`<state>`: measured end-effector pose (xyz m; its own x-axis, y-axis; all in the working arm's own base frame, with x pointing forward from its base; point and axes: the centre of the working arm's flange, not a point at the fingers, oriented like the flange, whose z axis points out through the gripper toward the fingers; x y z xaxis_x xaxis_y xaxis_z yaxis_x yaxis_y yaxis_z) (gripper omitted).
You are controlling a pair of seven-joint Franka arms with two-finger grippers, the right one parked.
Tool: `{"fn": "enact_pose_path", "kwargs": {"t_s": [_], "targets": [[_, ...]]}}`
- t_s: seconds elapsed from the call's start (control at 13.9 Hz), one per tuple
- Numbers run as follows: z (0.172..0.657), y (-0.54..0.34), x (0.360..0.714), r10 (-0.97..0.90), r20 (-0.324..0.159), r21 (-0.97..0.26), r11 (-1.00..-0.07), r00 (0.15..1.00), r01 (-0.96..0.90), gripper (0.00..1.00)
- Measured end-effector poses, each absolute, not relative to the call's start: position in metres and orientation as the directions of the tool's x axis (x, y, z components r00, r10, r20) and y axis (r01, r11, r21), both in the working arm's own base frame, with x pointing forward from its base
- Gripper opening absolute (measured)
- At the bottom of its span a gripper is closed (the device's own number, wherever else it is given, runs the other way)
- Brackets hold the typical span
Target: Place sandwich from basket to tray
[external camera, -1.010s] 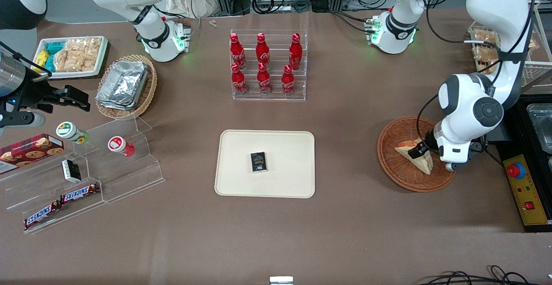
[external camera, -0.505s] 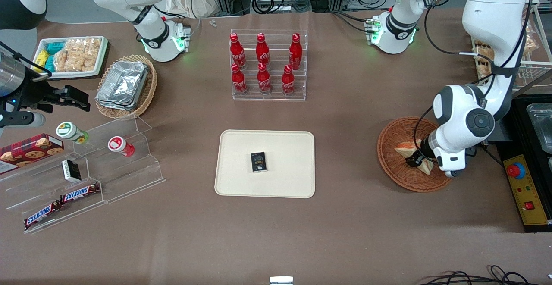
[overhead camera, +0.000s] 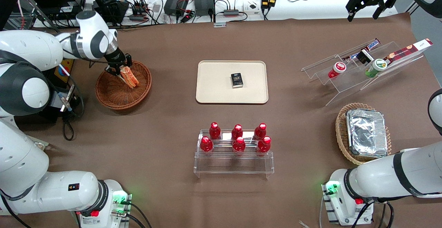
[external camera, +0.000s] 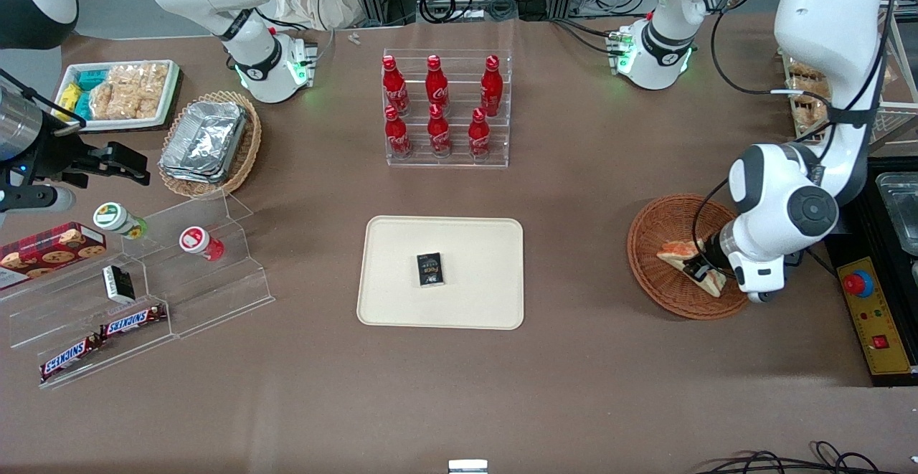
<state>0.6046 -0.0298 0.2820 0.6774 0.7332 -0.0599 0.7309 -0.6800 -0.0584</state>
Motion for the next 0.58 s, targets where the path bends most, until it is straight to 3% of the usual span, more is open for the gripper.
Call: {"fn": "enact_pose_path", "kwargs": {"t_s": [0.14,0.36,0.58], "targets": [[0.327,-0.041,0.619,0.712,-0.086,-0.092,-0.702,0.697,0.706,0.2],[0.403,-0.083,0.634,0.662,-0.11,-0.106,-0.75,0.741,0.653,0.2],[0.42,-0.171,0.622,0.555,-0.126,-0.093,-0.832,0.823,0.547,0.2]]}}
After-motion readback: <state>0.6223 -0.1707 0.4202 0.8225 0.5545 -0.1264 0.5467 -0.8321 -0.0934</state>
